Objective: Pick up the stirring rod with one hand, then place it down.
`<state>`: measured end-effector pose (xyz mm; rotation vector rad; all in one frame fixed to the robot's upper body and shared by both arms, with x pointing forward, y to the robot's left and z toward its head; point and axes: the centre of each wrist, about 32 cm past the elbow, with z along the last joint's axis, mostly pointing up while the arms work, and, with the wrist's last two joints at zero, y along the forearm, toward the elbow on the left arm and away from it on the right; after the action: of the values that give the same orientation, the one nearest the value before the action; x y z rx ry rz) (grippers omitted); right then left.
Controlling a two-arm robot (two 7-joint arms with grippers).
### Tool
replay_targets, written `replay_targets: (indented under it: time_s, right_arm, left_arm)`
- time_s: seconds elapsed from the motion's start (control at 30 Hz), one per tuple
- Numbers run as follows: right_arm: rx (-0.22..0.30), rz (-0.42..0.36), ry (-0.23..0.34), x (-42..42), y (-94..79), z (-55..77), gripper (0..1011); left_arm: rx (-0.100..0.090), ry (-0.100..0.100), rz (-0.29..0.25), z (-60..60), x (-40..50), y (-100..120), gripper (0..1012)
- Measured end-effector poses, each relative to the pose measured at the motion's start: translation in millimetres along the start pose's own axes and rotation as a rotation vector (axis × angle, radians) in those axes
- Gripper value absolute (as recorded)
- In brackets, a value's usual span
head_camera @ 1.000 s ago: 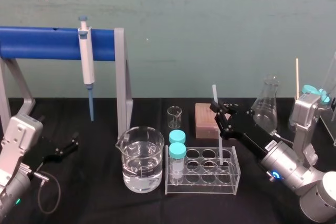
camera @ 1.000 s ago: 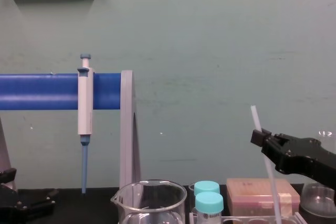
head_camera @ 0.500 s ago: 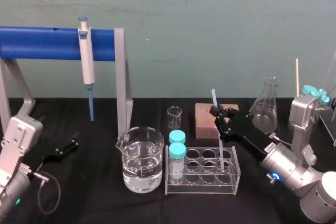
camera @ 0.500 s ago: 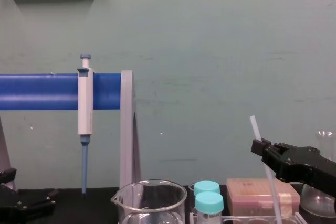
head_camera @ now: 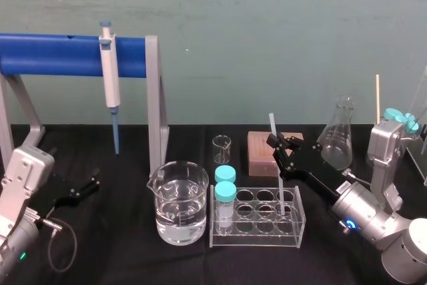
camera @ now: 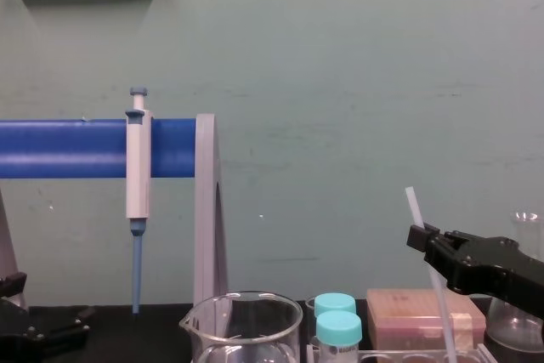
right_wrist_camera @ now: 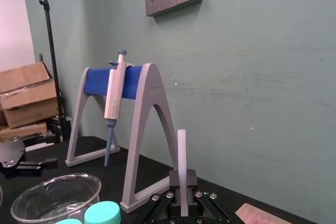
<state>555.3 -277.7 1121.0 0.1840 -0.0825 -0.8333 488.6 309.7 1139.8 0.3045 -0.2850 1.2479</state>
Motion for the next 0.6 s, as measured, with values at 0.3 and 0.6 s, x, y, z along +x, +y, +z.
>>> replay_targets:
  time_s: [0.3,0.6]
  right_arm:
    - [0.001,0.000,-0.001,-0.2,0.0,0.0,113]
    - [0.001,0.001,-0.002,-0.3,0.1,0.2,397]
  left_arm:
    - [0.000,0.000,0.000,0.0,0.0,0.0,1000]
    - [0.000,0.000,0.000,0.0,0.0,0.0,1000]
